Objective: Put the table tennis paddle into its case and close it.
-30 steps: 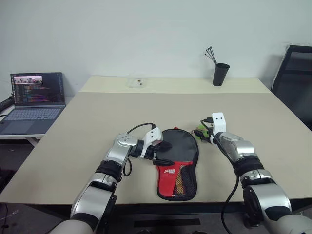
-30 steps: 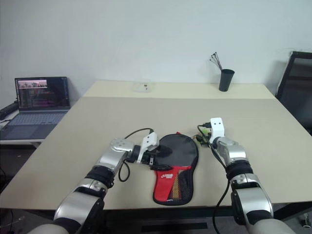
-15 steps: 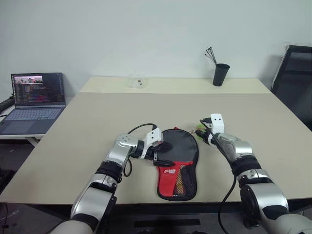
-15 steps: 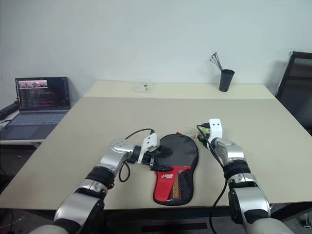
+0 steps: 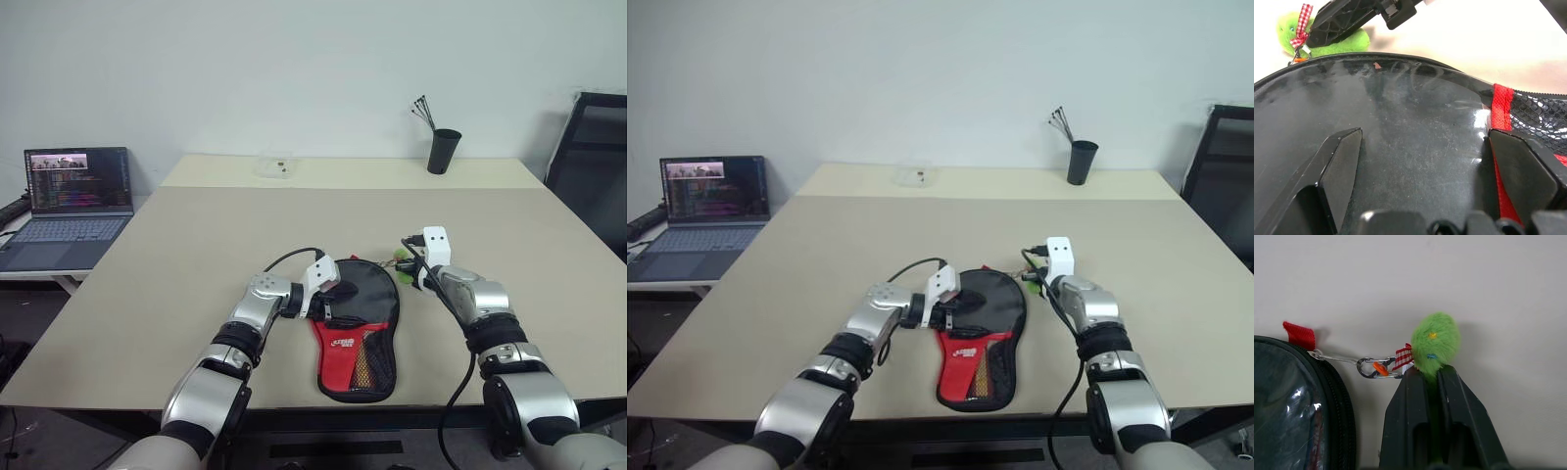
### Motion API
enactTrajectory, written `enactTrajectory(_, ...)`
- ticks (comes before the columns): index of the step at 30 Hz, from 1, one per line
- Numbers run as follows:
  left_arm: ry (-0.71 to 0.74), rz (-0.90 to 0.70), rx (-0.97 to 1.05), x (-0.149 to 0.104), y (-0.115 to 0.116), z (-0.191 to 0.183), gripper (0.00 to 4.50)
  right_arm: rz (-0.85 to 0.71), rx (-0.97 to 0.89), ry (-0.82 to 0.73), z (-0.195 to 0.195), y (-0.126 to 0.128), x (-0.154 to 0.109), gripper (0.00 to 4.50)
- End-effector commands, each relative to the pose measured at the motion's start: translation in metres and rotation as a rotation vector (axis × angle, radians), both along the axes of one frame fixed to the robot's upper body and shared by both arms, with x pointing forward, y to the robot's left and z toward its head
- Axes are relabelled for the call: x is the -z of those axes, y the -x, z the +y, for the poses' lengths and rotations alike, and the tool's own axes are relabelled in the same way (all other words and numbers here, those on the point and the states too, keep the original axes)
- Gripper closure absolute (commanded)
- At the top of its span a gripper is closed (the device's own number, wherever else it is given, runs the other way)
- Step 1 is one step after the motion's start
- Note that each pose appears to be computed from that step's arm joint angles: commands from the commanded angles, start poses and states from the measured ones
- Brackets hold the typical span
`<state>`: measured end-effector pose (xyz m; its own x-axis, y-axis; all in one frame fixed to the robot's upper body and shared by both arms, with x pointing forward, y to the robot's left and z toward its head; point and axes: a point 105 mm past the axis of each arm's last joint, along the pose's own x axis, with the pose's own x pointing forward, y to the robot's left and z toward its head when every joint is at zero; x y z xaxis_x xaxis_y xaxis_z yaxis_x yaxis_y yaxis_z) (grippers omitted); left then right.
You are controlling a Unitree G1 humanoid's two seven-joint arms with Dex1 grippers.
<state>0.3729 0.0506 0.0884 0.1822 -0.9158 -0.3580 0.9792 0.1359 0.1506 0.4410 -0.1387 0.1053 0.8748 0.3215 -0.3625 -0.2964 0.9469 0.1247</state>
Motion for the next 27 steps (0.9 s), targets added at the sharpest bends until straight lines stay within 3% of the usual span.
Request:
enactTrajectory(1, -0.103, 0.074, 0.02, 0.028, 0.011, 0.012, 0.0, -0.03, 0.016, -0.013, -0.014, 0.004, -0.015, 4.47)
enactTrajectory(8, -0.135, 0.093, 0.026, 0.032, 0.011, 0.016, 0.0, -0.013, 0.039, 0.033, -0.046, 0.034, -0.022, 4.47)
enactTrajectory(14, -0.109, 0.108, 0.025, 0.029, 0.01, 0.004, 0.0, 0.045, 0.043, 0.055, -0.06, 0.079, -0.016, 4.47)
enactTrajectory(21, -0.121, 0.097, 0.017, 0.028, 0.006, -0.004, 0.0, 0.146, -0.268, 0.142, -0.032, 0.158, -0.014, 4.47)
enactTrajectory(27, -0.12, 0.095, 0.022, 0.028, 0.006, -0.012, 0.0, 0.221, -0.465, 0.201, -0.016, 0.206, -0.009, 4.47)
